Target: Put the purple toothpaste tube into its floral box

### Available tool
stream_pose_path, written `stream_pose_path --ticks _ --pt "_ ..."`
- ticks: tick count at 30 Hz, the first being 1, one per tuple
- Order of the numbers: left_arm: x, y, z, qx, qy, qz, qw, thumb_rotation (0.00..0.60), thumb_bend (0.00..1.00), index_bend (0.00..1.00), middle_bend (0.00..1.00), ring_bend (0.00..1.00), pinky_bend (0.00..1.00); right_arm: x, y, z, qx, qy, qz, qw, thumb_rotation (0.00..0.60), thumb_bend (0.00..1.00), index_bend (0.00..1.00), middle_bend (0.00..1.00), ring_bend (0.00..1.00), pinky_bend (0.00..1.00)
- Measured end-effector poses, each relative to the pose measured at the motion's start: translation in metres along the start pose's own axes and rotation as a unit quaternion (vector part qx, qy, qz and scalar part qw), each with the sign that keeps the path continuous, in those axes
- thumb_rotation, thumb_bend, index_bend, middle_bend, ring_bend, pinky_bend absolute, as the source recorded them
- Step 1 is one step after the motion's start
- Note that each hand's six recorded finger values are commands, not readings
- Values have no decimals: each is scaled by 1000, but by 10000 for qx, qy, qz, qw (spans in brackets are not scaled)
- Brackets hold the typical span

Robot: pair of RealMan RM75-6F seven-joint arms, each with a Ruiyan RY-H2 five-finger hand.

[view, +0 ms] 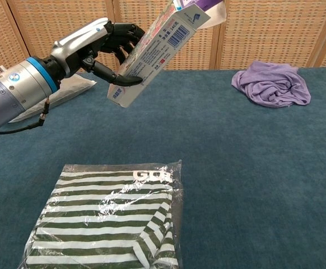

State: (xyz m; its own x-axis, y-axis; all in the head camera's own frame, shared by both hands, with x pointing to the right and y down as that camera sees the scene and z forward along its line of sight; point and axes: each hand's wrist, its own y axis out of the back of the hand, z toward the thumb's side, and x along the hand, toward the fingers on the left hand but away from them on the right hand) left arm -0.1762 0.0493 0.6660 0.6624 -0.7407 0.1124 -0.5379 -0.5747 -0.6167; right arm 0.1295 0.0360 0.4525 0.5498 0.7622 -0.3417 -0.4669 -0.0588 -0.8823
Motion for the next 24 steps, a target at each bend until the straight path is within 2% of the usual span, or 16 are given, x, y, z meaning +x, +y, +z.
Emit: stream_pose_path --ticks 6,20,24 --pt "0 -2 0 98 -27 -37 9999 600 247 523 479 412 478 0 -4 0 146 0 91 9999 600 555 647 633 467 424" --pt "6 -7 8 256 -124 -114 9995 600 247 523 479 412 478 -2 -6 19 505 310 160 9981 600 557 647 632 467 424" --pt "7 -10 11 170 -140 -112 9997 600 248 523 479 412 478 -4 -4 27 627 414 105 9971 600 557 642 583 467 424"
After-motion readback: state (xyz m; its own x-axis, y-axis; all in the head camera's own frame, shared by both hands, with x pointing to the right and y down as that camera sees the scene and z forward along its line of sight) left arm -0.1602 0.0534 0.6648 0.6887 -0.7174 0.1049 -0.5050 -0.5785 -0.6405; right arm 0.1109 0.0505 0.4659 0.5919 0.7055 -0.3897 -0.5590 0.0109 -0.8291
